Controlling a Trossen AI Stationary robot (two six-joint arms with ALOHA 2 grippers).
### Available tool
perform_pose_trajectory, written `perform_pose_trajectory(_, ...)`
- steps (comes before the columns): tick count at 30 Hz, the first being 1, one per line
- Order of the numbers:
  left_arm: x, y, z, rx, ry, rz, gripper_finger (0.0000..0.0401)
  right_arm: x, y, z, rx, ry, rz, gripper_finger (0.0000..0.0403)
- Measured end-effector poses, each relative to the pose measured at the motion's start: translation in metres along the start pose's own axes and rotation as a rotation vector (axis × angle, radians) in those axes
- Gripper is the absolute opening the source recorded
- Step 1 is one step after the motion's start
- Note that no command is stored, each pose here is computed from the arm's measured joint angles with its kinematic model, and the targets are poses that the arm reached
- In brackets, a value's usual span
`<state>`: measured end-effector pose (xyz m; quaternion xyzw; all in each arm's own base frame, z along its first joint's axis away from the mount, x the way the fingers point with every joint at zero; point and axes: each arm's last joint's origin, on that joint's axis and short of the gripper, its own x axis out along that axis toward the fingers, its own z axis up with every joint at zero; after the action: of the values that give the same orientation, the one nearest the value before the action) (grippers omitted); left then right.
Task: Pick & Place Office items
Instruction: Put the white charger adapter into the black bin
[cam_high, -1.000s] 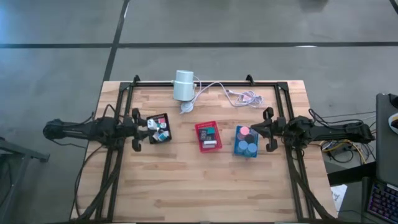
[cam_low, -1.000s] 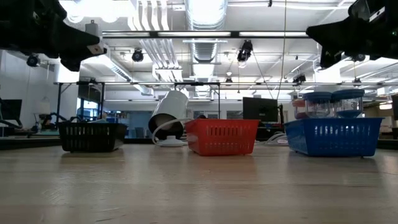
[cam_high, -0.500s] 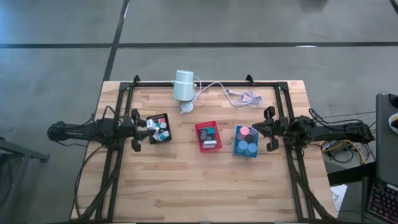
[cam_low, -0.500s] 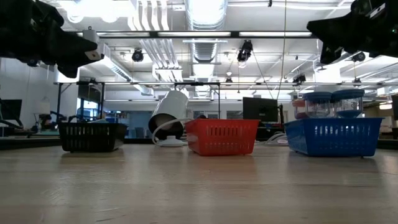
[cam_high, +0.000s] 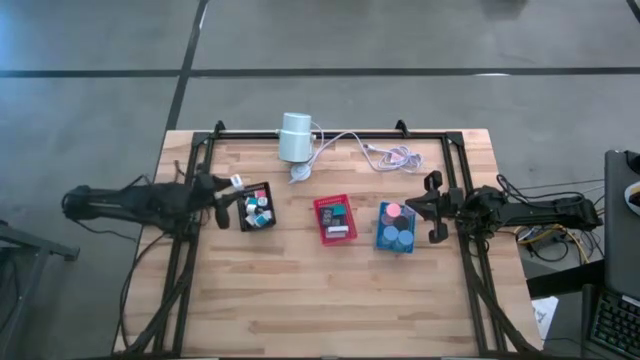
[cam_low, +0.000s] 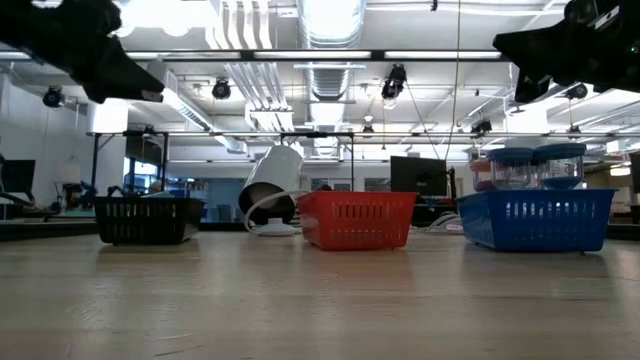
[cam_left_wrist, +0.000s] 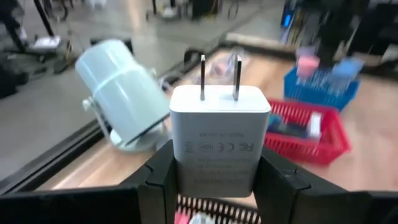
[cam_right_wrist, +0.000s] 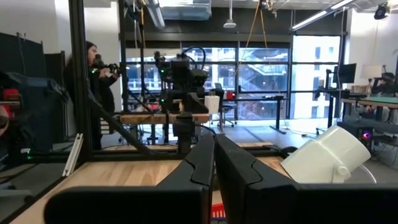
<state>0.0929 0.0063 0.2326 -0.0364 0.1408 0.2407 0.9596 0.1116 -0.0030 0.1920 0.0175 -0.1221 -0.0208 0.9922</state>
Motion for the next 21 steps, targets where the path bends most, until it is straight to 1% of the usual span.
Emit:
perform_pose_trajectory(3, 0.012, -0.009, 0.010, 0.040, 0.111, 0.023, 0.0140, 0.000, 0.000, 0.000, -0.006, 0.000, 0.000, 0.0012)
perform_pose_trajectory(6, 0.030, -0.019, 0.011, 0.089, 0.231, 0.062, 0.0140, 0.000, 0.000, 0.000, -0.007, 0.002, 0.000, 0.0012)
perform_pose_trajectory(11, 0.062, -0.026, 0.000, 0.159, 0.414, 0.139, 0.0140, 0.001, 0.000, -0.002, -0.008, 0.015, 0.000, 0.0012)
perform_pose_trajectory(16, 0.087, -0.018, -0.015, 0.140, 0.585, 0.152, 0.0140, 0.002, 0.000, -0.004, -0.009, 0.036, -0.002, 0.0012)
perform_pose_trajectory(21, 0.100, -0.006, -0.022, 0.089, 0.670, 0.168, 0.0140, 0.002, 0.000, -0.004, -0.009, 0.040, -0.002, 0.0012)
